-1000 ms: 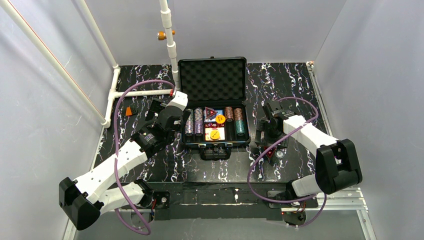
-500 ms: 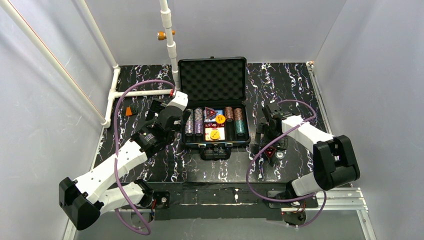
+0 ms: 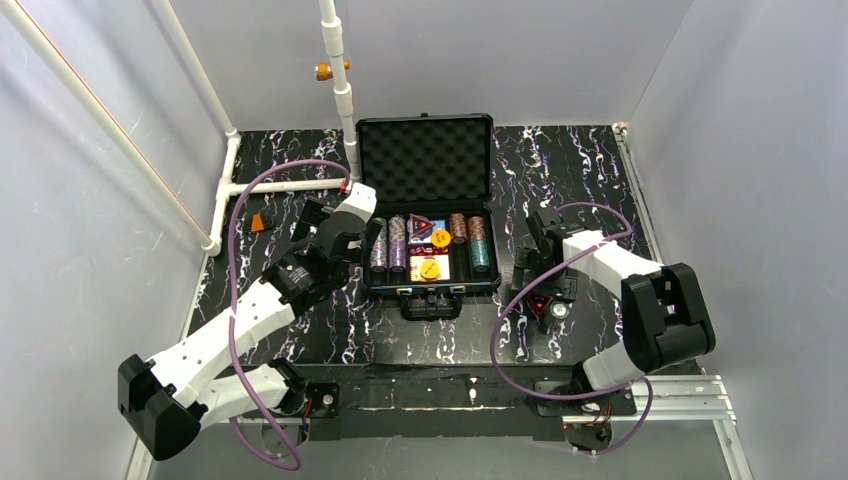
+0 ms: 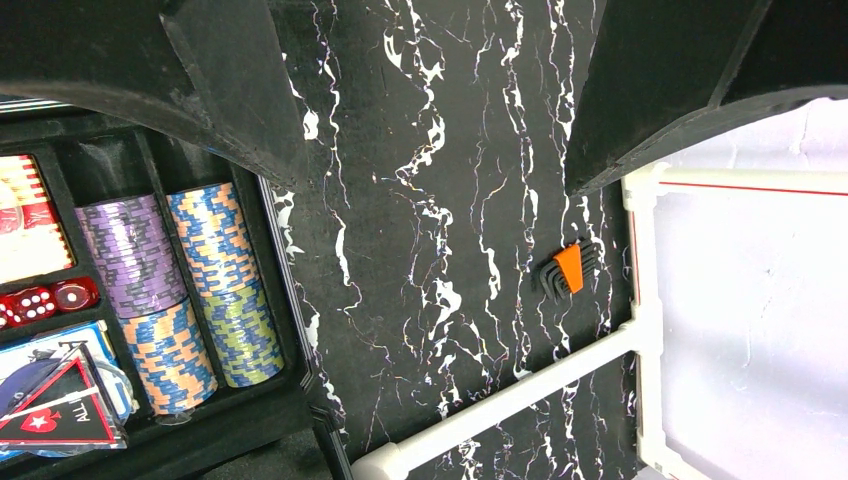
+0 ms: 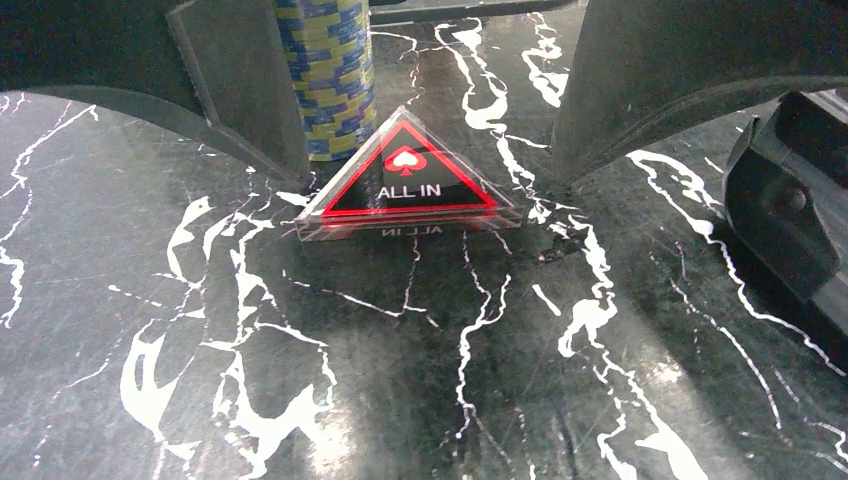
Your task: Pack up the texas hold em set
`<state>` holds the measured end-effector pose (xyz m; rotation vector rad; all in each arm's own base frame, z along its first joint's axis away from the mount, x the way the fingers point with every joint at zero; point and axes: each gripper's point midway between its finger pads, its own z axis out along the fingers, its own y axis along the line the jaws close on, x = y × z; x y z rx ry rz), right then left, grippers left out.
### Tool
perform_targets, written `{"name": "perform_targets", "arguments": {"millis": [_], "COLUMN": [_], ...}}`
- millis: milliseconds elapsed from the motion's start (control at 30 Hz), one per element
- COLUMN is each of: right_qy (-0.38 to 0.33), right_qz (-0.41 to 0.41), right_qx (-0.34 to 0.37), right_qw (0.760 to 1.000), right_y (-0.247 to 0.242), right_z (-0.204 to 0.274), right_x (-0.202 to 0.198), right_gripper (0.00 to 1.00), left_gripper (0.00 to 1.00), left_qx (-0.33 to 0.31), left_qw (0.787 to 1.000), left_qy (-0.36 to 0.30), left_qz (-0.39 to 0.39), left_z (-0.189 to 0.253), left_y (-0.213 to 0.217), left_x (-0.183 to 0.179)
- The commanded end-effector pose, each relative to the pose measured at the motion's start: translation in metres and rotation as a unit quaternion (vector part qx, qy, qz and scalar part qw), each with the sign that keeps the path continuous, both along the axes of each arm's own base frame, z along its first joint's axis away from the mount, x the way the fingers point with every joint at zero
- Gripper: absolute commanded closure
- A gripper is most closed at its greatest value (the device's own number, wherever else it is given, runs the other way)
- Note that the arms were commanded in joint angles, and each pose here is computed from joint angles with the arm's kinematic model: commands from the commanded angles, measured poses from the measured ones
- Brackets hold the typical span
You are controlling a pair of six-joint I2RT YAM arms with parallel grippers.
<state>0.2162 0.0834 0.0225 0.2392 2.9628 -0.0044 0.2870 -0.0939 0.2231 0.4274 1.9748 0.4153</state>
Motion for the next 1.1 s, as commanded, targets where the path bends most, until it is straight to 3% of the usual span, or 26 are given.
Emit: {"name": "perform_targets", "arguments": {"millis": [0,933,1067], "right_qy": [-0.001,-0.004,-0.008], "right_qz": [-0.005,-0.015,-0.017], "right_qx": [-0.009,-0.020,-0.019], "right_qw": [1.000,1.000,1.000], "right_y": [-0.007,-0.009,-0.008], "right_z": [-0.004,-0.012,-0.011], "right_x": [0.005,0.014,0.018], "right_gripper": [0.02,0.23,0.22], "left_gripper": [0.01,0.01,0.00], "left_qx": [-0.006,-0.006,-0.007], "left_qw": [1.000,1.000,1.000], "left_qy": [-0.007,-0.007,-0.008], "left_qz": [0.003,0.002,0.003], "left_z": [0.005,0.005,0.005], "left_y": [0.003,0.004,0.004], "left_x": [-0.003,-0.004,-0.004]}}
